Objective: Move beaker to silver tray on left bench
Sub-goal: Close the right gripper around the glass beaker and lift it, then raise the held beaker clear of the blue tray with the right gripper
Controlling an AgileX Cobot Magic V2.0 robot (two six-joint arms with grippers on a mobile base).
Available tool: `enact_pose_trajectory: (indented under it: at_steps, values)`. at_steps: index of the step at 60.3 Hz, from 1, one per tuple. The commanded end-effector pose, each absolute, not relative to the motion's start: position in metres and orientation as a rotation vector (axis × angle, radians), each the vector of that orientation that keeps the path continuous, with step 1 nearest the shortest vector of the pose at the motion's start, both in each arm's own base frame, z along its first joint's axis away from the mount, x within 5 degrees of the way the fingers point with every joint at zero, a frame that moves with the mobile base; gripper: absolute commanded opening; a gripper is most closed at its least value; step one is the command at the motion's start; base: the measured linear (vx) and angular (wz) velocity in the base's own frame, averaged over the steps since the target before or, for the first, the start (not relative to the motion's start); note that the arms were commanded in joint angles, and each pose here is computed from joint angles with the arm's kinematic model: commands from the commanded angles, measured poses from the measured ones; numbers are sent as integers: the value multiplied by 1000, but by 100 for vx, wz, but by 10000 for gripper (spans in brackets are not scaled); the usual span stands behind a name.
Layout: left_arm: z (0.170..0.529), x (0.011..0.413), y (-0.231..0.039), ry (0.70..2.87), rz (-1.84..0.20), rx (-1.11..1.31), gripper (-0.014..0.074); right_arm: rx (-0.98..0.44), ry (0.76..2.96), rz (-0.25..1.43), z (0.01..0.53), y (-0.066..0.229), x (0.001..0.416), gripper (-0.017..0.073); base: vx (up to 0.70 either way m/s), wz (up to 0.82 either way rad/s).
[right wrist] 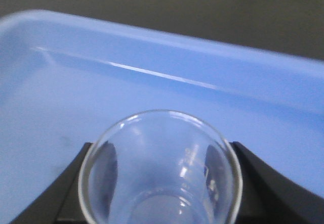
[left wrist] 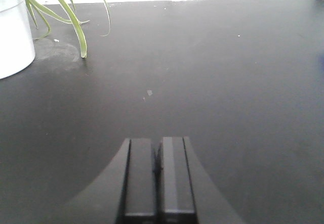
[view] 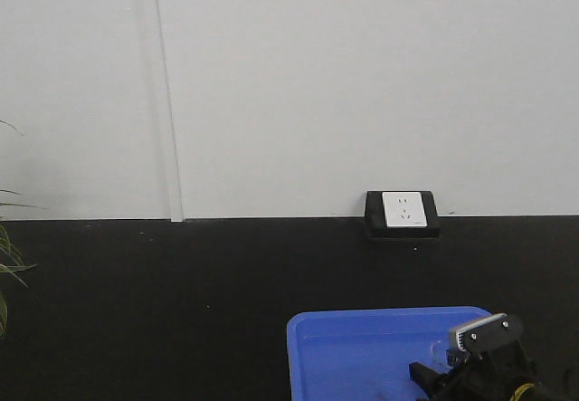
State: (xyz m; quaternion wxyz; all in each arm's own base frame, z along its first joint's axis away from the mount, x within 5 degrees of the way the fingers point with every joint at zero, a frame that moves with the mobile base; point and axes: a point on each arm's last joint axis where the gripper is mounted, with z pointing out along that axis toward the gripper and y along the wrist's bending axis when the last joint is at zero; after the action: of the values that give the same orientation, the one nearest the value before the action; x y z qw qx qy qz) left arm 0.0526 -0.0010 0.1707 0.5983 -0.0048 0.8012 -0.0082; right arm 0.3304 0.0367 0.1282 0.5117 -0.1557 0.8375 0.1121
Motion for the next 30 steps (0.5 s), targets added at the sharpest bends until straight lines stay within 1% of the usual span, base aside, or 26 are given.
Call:
enact_pose_trajectory:
  at_steps: [1,9,20,25,30]
  values:
    - [171,54,-1,1791,-24,-18,1,-415,1876,320,176,43,328,-16,0,0]
    - [171,54,-1,1791,-24,-18,1,-439,1813,370,214,47,314,-15,0,0]
    - [171,54,-1,1791,-24,-18,1,-401,1722,476,263,52,291,-15,0,0]
    - [171,54,-1,1791,-24,-18,1,-430,1692,504,286,62,282,-15,0,0]
    - [171,54,-1,1791,-24,-18,1,-518,1660,505,308,84,275,-15,0,0]
